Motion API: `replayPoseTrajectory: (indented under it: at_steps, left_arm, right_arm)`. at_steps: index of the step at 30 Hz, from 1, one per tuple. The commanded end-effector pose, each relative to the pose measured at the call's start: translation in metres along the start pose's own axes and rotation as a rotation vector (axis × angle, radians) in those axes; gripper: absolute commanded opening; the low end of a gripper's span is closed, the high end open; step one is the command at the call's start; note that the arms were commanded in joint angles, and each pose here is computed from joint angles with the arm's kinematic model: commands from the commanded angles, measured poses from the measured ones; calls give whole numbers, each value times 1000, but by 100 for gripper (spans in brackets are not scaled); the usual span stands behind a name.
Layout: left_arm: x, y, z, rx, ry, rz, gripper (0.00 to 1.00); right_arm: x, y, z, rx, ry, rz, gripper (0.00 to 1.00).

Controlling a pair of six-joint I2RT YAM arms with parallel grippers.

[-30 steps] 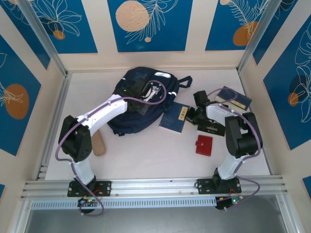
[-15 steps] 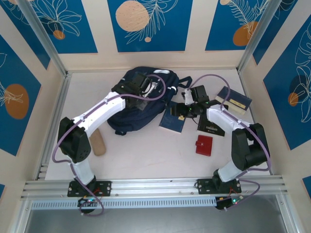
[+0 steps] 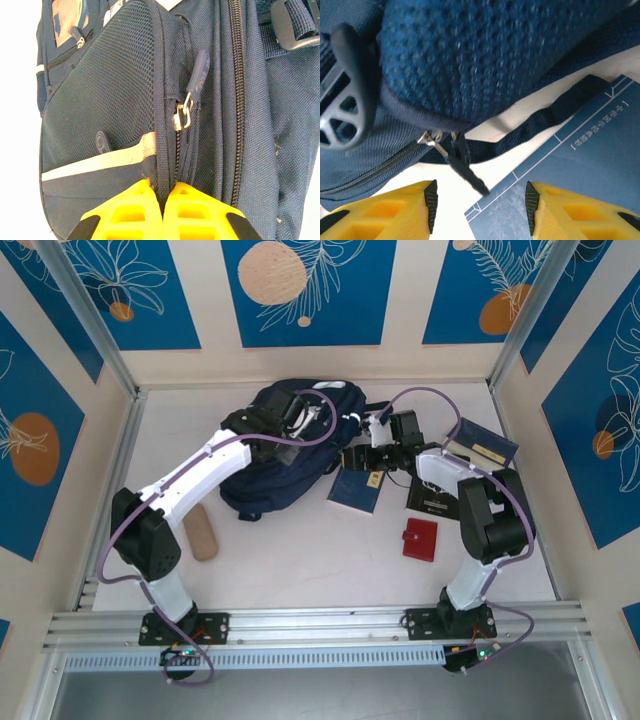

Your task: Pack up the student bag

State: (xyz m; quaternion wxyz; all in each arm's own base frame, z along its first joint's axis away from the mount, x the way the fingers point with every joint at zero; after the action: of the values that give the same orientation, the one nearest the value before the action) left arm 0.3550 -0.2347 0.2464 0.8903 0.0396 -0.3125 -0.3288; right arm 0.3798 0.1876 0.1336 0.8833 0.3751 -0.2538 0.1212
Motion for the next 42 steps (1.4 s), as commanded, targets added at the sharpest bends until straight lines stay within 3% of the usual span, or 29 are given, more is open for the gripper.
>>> replayPoseTrajectory:
  at_steps: [1,6,15,23,30,37,41,42]
  left_arm:
    - [34,17,40,53,-162,39,0]
    - [35,16,39,55,-159,43,0]
    - [33,14,34,44,-149,47,0]
    - [35,15,25,58,-129,93,0]
    - [44,7,5,29,-103,193,0]
    - [51,-7,-12,-56,-87,270,0]
    - [51,-14,-13,-113,-77,286,0]
    - [51,-15,-11,-134,-75,285,7]
  right_arm:
    - [12,8,-3,84,-13,67,47]
    - [9,5,-5,106,5,58,34]
    - [2,12,6,142,-1,78,1]
    - [-14,19,16,57,2,81,0]
    - [-56,54,7,6,84,167,0]
    - [-93,106,-3,110,145,261,0]
    - [-96,102,4,84,74,238,0]
    - [-92,97,10,58,33,223,0]
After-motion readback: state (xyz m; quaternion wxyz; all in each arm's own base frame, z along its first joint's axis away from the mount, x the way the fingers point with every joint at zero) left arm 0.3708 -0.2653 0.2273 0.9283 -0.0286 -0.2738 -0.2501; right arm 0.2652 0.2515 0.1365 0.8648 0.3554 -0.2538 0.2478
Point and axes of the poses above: each hand's point on the last joint's axis, 136 mm out from that joint toward the fingers, its own z axis back along the fingers, its own y axis along the line the jaws close on, x = y × z, the point moved 4 cm from there along z, back along the fingers, and after that the axes turned 3 degrees about -z, right-handed, at the moved point
